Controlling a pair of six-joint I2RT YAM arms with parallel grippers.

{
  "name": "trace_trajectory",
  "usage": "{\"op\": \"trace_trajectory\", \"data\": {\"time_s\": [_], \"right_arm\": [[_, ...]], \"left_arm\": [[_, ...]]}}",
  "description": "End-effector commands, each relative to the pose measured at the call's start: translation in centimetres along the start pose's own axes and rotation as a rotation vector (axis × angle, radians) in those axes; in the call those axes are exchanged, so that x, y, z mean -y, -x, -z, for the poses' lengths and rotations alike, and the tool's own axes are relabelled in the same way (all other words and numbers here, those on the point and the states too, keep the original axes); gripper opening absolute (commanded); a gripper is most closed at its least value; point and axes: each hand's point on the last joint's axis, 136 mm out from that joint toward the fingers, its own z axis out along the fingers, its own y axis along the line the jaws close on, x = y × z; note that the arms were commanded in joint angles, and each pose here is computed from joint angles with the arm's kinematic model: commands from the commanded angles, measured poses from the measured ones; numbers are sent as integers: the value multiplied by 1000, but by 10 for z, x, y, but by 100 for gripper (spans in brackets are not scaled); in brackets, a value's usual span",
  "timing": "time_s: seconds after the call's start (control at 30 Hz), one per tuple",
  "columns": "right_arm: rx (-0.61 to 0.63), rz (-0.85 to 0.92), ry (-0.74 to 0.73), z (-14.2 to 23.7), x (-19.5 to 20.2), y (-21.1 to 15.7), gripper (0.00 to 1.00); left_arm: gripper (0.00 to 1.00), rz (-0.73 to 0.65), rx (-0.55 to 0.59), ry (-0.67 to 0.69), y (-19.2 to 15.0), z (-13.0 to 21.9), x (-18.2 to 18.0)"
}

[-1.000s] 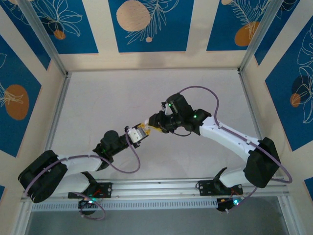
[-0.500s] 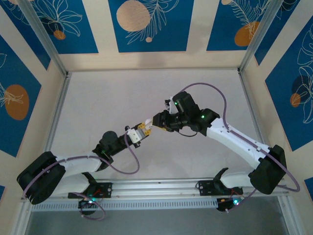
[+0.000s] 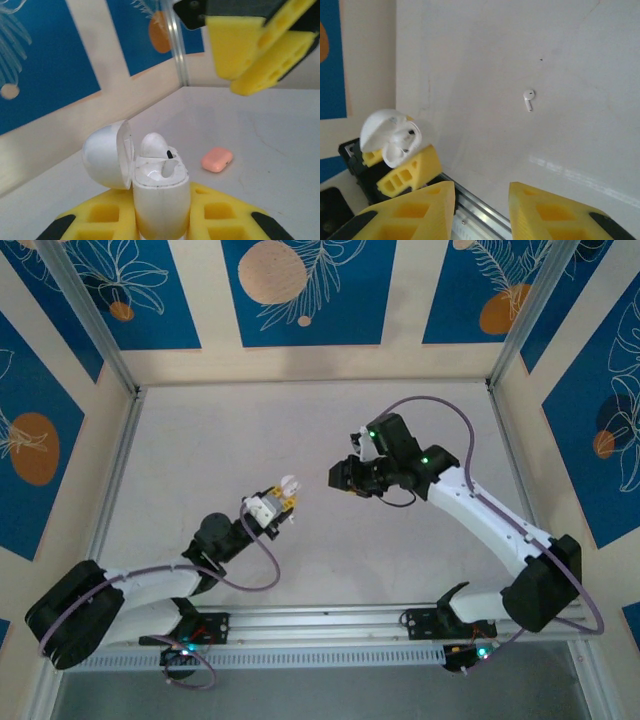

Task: Insert the wireless bluetooth earbuds into the charging case

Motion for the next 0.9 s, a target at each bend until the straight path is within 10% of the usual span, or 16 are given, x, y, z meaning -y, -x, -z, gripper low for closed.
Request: {"op": "trace_trajectory", "data": {"time_s": [0.0,0.87], "right_arm": [[-97,35,-83,-12,16,-7,37],[-545,108,-254,-177,39,-23,38]], "left_arm": [[21,113,-44,123,-8,9,-26],[21,358,-231,495,-61,81,-98]]}}
